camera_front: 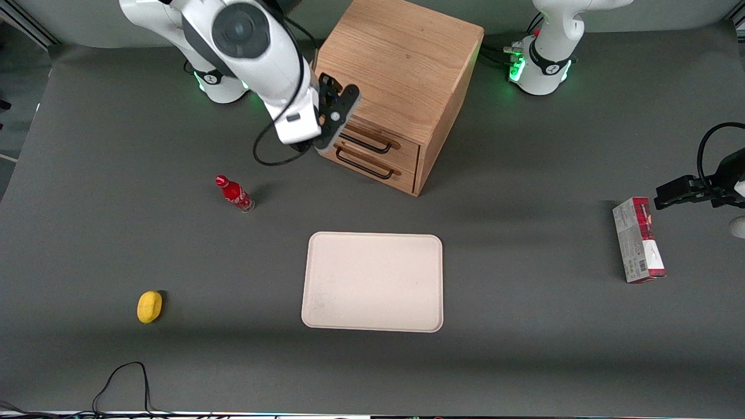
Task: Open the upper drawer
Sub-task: 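Move the right gripper to the upper drawer's black handle and hook it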
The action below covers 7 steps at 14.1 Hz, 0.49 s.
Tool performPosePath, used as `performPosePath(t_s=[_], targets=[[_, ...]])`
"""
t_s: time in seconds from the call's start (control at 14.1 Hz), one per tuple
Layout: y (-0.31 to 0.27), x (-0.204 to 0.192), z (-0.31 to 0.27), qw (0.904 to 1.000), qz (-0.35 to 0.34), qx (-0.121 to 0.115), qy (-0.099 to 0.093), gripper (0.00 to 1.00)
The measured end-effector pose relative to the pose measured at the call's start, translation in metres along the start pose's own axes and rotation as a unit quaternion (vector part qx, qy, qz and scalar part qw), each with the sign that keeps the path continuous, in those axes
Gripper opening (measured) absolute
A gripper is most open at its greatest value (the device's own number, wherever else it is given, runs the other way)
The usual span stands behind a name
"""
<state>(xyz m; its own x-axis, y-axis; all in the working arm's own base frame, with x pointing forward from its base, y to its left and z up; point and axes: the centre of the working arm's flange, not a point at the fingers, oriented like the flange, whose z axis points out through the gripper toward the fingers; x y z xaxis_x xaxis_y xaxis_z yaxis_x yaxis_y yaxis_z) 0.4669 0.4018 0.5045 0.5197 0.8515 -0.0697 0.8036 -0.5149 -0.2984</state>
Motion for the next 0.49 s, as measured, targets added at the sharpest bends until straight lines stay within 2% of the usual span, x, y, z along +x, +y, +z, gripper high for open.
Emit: performPosePath(t_s=[0.14,0.21,0.49], targets=[[0.021,0.008,0.026,0.9993,-0.018,0.03,-0.012,1.0],[0.029,0.013,0.037,0.9989,-0.021,0.041,-0.012,1.0],[0.037,0.029,0.073,0.9981,-0.024,0.057,0.002,1.0]])
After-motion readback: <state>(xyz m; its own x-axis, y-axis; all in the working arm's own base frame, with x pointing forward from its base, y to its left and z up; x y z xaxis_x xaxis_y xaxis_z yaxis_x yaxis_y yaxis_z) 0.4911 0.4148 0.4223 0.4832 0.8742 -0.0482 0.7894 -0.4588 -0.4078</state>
